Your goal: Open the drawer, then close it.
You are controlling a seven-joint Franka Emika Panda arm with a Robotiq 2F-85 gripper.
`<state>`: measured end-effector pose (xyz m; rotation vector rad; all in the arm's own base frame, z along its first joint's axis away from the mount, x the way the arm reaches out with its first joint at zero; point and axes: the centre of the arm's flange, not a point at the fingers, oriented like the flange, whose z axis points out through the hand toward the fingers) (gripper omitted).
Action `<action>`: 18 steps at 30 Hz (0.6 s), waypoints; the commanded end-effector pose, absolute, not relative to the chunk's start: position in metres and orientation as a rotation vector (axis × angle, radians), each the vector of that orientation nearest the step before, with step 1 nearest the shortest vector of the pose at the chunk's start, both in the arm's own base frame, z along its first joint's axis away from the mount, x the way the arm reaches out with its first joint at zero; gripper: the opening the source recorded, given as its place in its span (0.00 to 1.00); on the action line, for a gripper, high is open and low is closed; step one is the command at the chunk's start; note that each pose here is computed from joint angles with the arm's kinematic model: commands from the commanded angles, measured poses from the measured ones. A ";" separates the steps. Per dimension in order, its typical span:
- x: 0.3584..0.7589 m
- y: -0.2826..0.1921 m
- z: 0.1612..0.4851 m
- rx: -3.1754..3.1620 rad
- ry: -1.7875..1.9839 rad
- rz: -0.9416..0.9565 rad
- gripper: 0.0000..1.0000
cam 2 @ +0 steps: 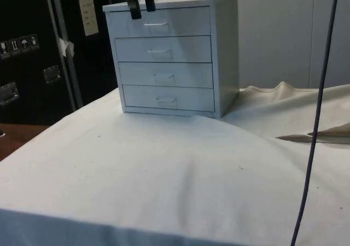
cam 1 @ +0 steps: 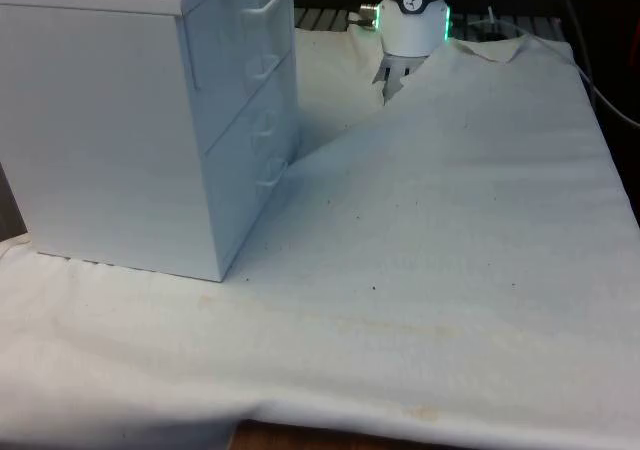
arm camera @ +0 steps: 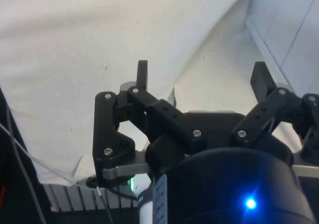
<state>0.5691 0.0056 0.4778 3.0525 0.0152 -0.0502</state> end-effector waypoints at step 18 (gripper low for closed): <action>0.594 0.030 0.452 2.979 0.015 0.002 1.00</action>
